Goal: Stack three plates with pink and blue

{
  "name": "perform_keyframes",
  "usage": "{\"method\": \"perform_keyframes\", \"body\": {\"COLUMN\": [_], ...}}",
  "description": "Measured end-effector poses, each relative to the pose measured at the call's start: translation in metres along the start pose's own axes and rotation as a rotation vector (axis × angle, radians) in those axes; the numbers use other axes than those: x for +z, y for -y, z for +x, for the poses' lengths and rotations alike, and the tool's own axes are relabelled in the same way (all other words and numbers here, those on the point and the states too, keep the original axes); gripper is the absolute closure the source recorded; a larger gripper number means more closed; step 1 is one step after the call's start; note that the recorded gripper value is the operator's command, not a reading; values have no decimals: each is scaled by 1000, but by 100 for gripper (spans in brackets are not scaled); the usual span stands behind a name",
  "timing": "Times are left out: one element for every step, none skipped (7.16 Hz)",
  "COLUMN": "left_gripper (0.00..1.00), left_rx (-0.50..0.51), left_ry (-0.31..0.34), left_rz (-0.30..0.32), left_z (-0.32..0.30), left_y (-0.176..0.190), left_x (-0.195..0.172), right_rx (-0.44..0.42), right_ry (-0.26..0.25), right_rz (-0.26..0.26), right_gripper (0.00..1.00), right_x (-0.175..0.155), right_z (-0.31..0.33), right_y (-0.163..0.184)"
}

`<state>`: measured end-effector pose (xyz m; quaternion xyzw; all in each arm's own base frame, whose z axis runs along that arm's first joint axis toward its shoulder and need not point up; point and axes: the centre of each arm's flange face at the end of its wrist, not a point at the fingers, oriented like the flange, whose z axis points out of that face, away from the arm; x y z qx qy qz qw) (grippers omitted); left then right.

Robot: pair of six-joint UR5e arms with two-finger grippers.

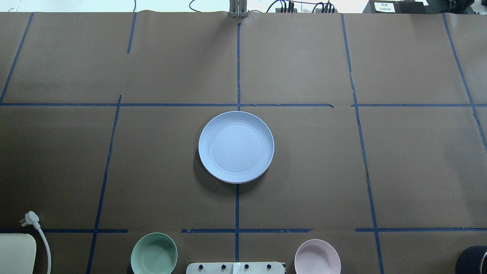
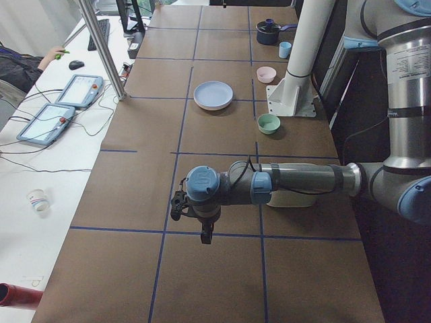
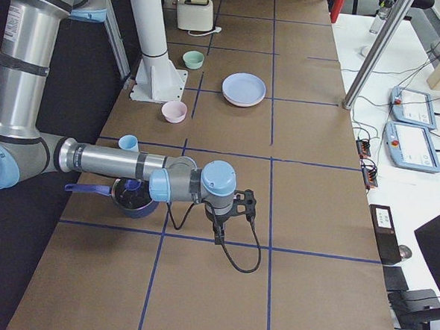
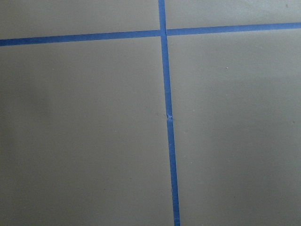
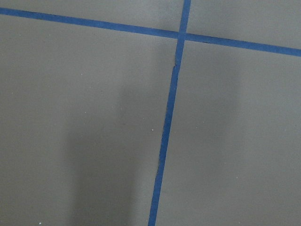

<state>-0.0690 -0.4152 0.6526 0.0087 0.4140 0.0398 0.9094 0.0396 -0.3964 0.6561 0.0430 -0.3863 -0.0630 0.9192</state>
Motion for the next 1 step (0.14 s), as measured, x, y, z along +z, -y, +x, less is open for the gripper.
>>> {"method": "perform_keyframes", "body": {"left_gripper": [0], "left_rx": [0], "left_ry": [0], "left_rz": [0], "left_z": [0], "left_y": [0], "left_x": [0], "right_rx": [0], "right_ry": [0], "right_rz": [-1], "right_gripper": [0], "right_x": [0], "right_z": [0], "right_y": [0]}}
